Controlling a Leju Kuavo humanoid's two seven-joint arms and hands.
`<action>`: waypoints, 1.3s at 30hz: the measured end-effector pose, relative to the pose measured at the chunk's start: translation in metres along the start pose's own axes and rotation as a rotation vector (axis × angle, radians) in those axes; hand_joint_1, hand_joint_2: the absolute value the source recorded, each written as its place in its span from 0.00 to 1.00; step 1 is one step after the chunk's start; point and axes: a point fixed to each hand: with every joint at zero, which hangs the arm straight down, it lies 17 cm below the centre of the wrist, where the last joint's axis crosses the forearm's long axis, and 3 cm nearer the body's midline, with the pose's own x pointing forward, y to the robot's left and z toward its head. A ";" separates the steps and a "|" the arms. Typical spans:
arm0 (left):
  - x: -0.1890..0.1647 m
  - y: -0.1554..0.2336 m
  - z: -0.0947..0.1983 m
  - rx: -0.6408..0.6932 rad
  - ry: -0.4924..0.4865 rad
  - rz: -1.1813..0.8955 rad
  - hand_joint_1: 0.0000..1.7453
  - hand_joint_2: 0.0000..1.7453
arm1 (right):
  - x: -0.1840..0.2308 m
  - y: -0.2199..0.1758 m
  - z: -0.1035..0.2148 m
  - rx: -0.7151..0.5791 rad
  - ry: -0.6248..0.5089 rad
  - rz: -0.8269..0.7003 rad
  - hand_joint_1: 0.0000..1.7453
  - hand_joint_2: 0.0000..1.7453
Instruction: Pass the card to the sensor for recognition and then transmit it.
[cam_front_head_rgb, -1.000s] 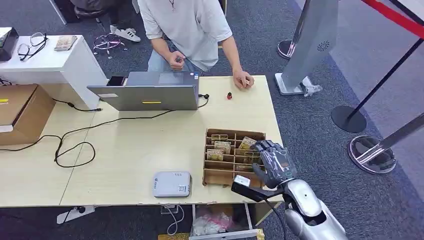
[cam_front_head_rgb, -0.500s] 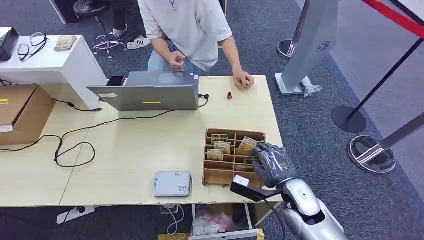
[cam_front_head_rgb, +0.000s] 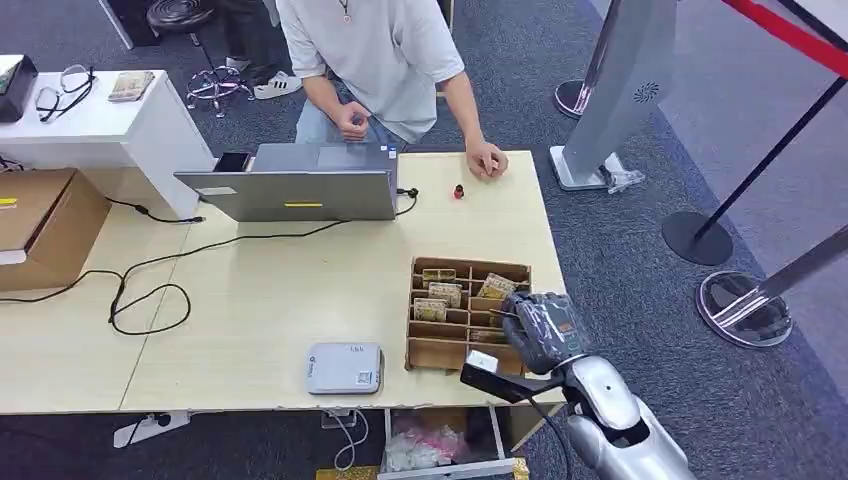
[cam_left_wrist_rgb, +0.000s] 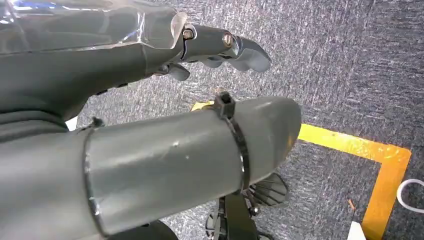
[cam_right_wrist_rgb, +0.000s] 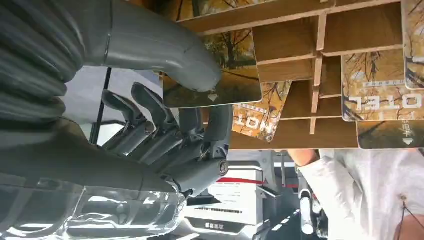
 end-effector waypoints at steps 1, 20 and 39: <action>0.000 0.000 0.000 0.000 0.000 0.000 0.00 0.00 | 0.000 -0.002 -0.001 -0.007 -0.001 0.002 1.00 1.00; 0.002 0.000 0.000 0.000 -0.011 0.003 0.00 0.00 | -0.033 -0.168 -0.035 -0.347 -0.070 0.080 1.00 1.00; 0.014 -0.007 -0.001 -0.025 -0.007 -0.063 0.00 0.00 | -0.032 -0.247 -0.117 -0.648 -0.040 0.353 1.00 1.00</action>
